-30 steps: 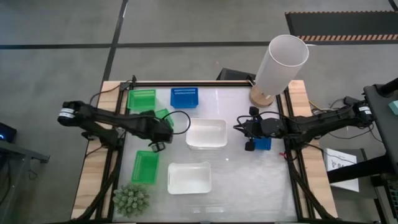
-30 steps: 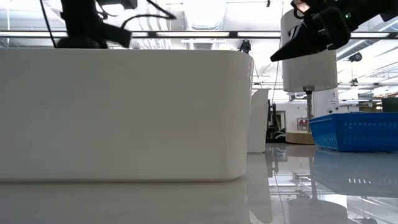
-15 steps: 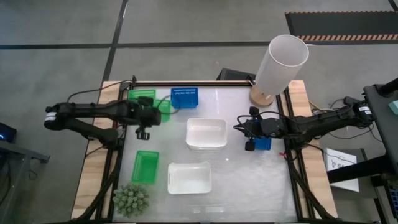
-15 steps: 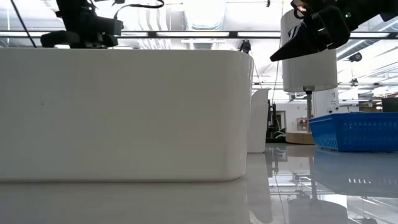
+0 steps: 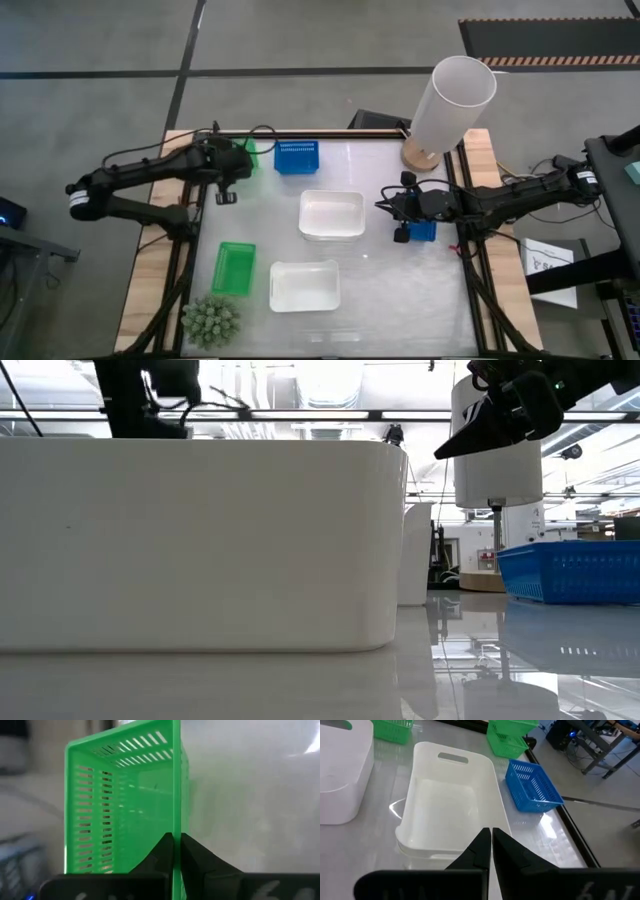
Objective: Stack baskets by color
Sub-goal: Stack the middle green bin on the top green bin
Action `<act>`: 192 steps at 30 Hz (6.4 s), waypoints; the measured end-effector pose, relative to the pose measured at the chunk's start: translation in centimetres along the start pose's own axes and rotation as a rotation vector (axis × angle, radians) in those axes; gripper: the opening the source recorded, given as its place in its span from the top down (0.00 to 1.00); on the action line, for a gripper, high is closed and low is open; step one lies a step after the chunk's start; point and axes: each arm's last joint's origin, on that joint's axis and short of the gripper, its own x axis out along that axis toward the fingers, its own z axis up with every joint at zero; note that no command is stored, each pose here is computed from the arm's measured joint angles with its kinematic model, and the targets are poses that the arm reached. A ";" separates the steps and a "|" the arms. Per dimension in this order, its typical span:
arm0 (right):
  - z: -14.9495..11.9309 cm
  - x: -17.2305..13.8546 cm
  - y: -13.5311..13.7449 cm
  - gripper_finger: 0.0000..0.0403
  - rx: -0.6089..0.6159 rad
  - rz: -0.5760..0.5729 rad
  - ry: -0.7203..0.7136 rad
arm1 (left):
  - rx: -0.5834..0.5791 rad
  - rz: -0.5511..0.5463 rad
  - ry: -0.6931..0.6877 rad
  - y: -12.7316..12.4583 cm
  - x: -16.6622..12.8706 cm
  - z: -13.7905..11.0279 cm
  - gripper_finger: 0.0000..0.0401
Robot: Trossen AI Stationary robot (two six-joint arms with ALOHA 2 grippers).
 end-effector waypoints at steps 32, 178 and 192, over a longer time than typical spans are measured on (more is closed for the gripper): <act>0.0 0.0 0.0 0.98 0.011 0.001 0.002 | 0.068 0.021 0.024 2.1 4.3 -1.0 0.91; -0.1 0.0 0.0 0.98 0.025 0.002 0.008 | -0.113 -0.142 -0.057 2.5 4.3 -0.5 0.61; -0.1 0.0 0.0 0.98 0.026 0.002 0.008 | -0.087 -0.150 -0.037 2.2 5.2 -0.6 0.81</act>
